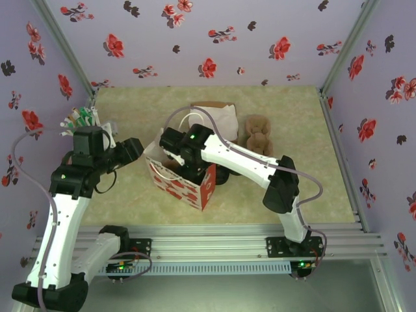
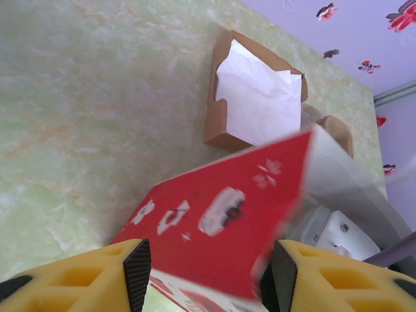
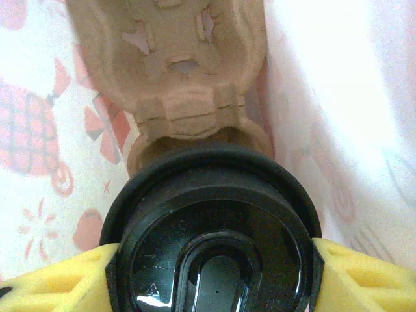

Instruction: Pack the takeout coffee

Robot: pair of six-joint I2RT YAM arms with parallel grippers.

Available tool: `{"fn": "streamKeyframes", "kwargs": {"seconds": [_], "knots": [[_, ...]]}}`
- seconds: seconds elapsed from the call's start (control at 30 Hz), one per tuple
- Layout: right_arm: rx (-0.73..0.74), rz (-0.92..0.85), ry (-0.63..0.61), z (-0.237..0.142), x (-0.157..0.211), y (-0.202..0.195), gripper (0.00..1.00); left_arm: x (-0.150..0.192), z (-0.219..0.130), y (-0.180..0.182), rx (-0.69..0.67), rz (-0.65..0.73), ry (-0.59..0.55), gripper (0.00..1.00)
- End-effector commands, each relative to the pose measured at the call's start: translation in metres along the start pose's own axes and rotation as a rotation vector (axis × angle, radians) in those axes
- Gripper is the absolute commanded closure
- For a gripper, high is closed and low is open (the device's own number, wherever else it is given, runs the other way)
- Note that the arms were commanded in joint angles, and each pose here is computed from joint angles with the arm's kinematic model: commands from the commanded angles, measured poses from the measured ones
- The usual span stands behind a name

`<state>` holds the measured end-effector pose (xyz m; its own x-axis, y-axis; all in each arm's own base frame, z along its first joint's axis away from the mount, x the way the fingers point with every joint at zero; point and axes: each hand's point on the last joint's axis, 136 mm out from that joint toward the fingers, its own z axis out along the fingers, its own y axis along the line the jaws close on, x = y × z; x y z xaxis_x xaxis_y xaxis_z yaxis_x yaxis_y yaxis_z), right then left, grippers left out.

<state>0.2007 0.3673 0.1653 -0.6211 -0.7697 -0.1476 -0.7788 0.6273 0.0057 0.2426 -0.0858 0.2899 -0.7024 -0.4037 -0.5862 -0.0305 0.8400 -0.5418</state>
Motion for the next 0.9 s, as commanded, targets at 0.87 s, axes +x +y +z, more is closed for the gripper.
{"fn": "streamKeyframes", "kwargs": {"seconds": [0.87], "knots": [[-0.011,-0.011,-0.052,-0.006,0.001,0.000,0.40,0.012,0.021,-0.014,0.045,0.043,0.070,0.44]]}}
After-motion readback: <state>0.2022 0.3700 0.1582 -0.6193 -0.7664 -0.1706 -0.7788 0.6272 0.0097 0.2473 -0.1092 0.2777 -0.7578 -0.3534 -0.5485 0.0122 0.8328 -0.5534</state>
